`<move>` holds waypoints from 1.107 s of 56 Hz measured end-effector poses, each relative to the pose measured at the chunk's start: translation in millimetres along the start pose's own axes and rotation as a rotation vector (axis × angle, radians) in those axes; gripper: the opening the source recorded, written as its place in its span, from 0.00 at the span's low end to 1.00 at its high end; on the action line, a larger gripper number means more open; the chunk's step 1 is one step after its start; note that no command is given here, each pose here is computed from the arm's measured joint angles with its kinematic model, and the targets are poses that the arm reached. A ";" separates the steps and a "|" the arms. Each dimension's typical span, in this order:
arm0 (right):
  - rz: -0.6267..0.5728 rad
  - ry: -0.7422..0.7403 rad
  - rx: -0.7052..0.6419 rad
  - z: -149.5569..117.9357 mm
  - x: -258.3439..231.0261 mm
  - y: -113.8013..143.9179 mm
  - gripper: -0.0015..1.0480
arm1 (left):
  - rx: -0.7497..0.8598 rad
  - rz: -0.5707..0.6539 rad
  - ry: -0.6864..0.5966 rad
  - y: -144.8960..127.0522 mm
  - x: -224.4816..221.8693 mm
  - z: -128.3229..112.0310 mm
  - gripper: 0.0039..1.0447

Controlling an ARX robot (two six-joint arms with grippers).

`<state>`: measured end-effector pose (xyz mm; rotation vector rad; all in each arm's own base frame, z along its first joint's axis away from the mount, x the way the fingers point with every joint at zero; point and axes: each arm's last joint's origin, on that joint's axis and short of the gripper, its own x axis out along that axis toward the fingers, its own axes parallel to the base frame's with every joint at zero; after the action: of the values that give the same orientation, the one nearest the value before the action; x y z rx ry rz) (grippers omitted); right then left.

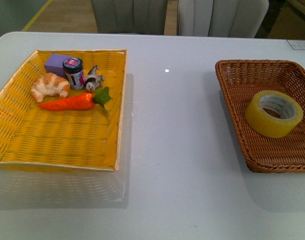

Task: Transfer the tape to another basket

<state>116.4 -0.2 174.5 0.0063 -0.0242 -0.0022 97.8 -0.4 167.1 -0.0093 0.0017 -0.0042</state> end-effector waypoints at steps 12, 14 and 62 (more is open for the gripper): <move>0.000 0.001 0.000 -0.2 -5.5 0.0 0.02 | 0.000 0.000 0.000 0.0 0.0 0.0 0.01; 0.000 0.000 0.000 -0.2 -6.3 0.0 0.02 | 0.000 0.000 0.000 0.0 0.0 0.0 0.01; 0.000 0.006 -0.002 -3.0 -19.9 0.0 0.47 | 0.000 0.000 0.000 0.0 0.0 0.0 0.33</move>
<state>96.6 -0.2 171.0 0.0048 -0.0185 -0.0022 97.8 -0.4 167.1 -0.0093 0.0017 -0.0042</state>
